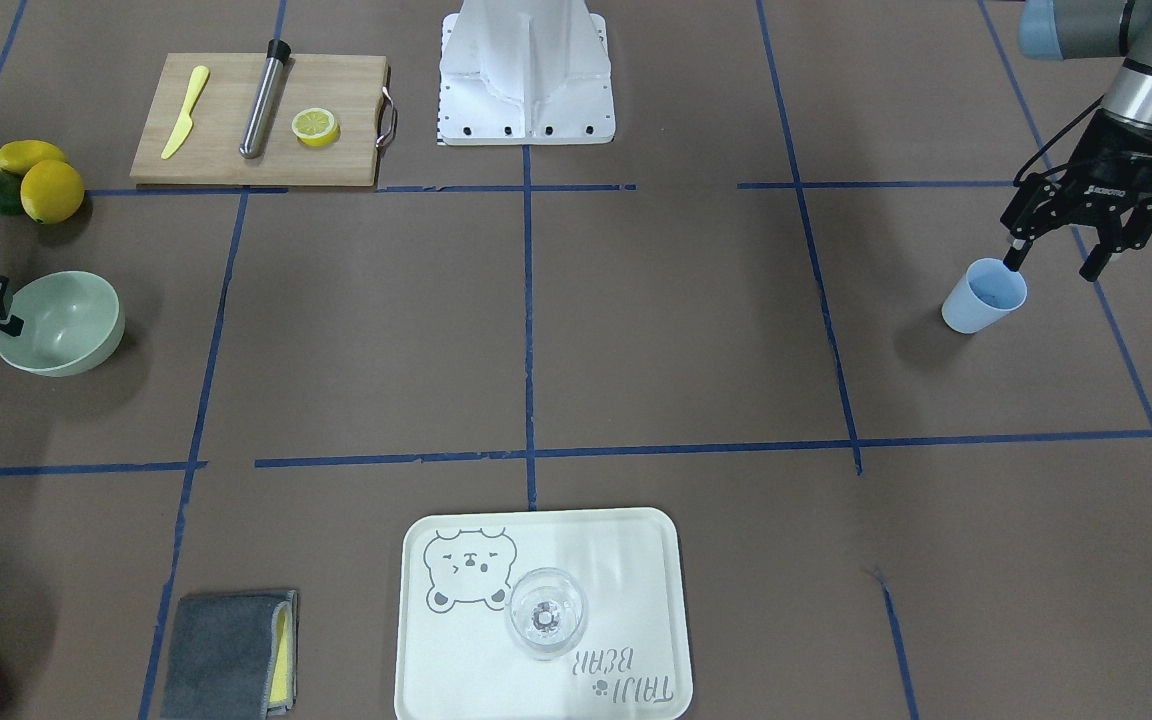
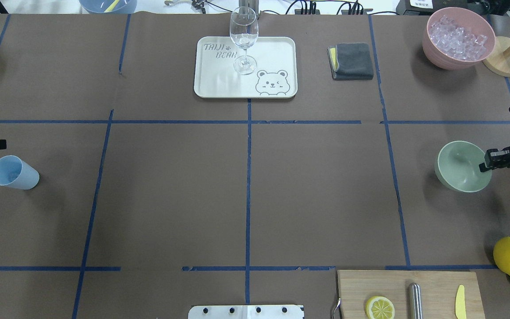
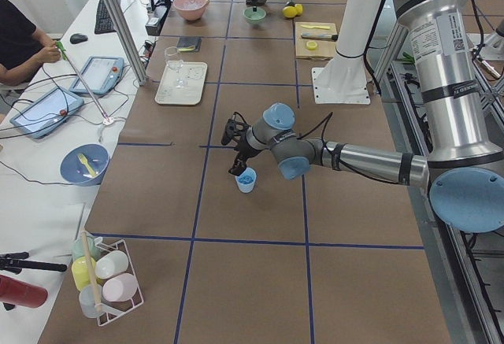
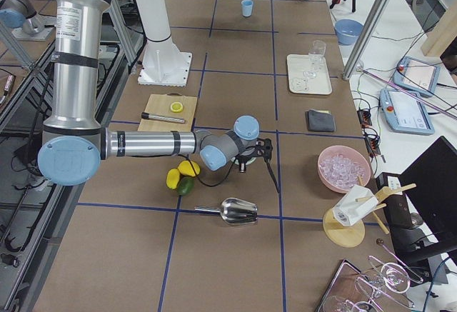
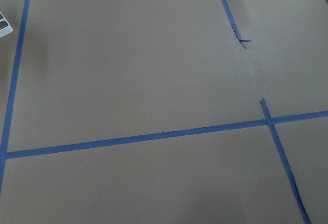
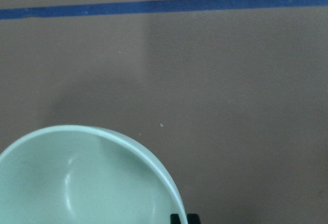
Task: Pour ice into bowl
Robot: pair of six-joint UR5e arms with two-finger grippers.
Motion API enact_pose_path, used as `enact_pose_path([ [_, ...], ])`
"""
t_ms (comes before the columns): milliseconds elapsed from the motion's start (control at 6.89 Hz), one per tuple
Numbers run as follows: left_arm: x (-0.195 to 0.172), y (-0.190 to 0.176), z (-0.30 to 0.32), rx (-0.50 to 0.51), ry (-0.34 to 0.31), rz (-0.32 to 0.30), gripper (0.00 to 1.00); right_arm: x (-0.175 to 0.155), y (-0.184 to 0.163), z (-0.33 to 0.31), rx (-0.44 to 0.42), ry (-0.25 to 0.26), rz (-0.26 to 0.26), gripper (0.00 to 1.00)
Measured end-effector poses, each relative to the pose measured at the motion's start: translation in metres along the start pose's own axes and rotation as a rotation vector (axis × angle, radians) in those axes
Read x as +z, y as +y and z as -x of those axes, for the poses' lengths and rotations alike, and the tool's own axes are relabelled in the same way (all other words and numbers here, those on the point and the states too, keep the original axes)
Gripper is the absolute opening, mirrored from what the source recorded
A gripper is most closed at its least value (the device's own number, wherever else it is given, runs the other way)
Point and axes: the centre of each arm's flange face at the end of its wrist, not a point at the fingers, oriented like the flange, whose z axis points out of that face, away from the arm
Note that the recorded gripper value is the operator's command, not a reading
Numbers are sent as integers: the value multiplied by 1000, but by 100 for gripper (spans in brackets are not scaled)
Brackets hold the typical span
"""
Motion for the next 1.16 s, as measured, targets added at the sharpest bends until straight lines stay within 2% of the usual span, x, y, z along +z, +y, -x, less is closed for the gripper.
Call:
enact_pose_path([
  [435,-23,54,17,-1,48,-62,100,-53,-18,82,141,-160,-10,0],
  [580,-25,64,20,3,33,-89,100,-57,-30,129,197,-202,-4,0],
  [725,-21,74,18,-5,9,-113,100,-48,-35,184,240,-228,13,0],
  [870,-13,85,12,-27,-10,-137,100,-27,-30,247,264,-238,29,0],
  [1016,-4,99,1,-55,-23,-160,100,-3,-20,321,279,-227,37,0],
  [1161,6,115,-7,-73,-34,-178,100,11,-11,390,288,-191,35,0],
])
